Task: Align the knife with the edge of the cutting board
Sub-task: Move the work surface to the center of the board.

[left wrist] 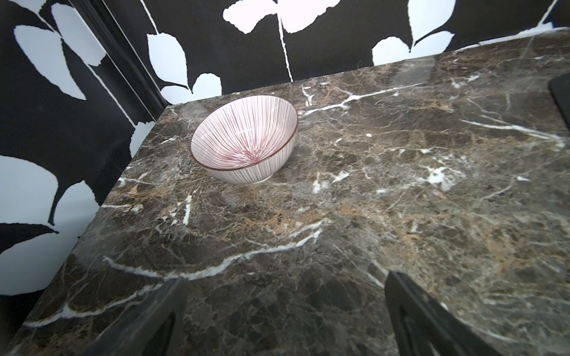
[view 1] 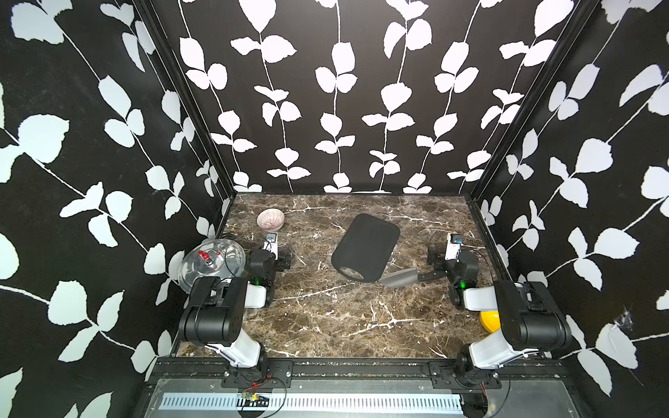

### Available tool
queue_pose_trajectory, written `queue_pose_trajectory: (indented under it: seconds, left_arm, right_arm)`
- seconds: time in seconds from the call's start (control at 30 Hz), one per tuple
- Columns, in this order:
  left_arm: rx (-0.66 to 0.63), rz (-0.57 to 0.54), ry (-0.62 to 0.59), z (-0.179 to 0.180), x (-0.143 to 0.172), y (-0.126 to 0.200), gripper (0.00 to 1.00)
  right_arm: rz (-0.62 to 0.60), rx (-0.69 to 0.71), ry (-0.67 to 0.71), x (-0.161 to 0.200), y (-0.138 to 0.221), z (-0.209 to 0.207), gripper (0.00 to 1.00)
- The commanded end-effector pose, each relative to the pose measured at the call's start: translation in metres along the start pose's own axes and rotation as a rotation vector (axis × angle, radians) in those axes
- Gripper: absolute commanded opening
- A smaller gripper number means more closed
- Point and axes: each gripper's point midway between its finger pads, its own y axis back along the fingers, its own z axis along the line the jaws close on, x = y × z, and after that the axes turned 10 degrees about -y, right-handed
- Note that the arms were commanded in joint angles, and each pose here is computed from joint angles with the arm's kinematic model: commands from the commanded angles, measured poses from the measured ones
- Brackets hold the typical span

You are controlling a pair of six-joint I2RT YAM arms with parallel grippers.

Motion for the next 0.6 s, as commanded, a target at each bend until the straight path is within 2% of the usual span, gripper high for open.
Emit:
queue_pose_trajectory:
  seconds: [0.0,0.03,0.13,0.27,0.33,0.43,0.57]
  left_arm:
    - [-0.028,-0.022,0.012,0.011,-0.016,0.004,0.98]
    - [-0.024,-0.023,0.010,0.013,-0.023,0.008,0.99]
    - [0.005,-0.002,0.013,0.017,-0.044,0.018,0.98]
    - [0.045,-0.025,0.167,0.023,-0.081,0.033,0.98]
    - [0.088,-0.046,0.269,0.025,-0.105,0.043,0.99]
    - [0.101,-0.039,0.373,0.030,-0.123,0.046,0.98]
    - [0.153,0.010,0.469,0.023,-0.130,0.040,0.98]
  right_arm:
    - [-0.123,0.163,-0.070,-0.035,0.019,-0.025,1.00]
    - [-0.124,0.189,-0.082,-0.040,0.026,-0.029,1.00]
    - [-0.142,0.138,-0.097,-0.063,0.038,-0.017,0.99]
    - [-0.077,0.114,-0.288,-0.080,0.045,-0.008,1.00]
    - [-0.063,0.128,-0.409,-0.092,0.045,-0.008,0.99]
    - [-0.002,0.174,-0.555,-0.099,0.042,-0.012,0.99]
    - [0.094,0.047,-0.546,-0.106,0.016,0.017,0.99]
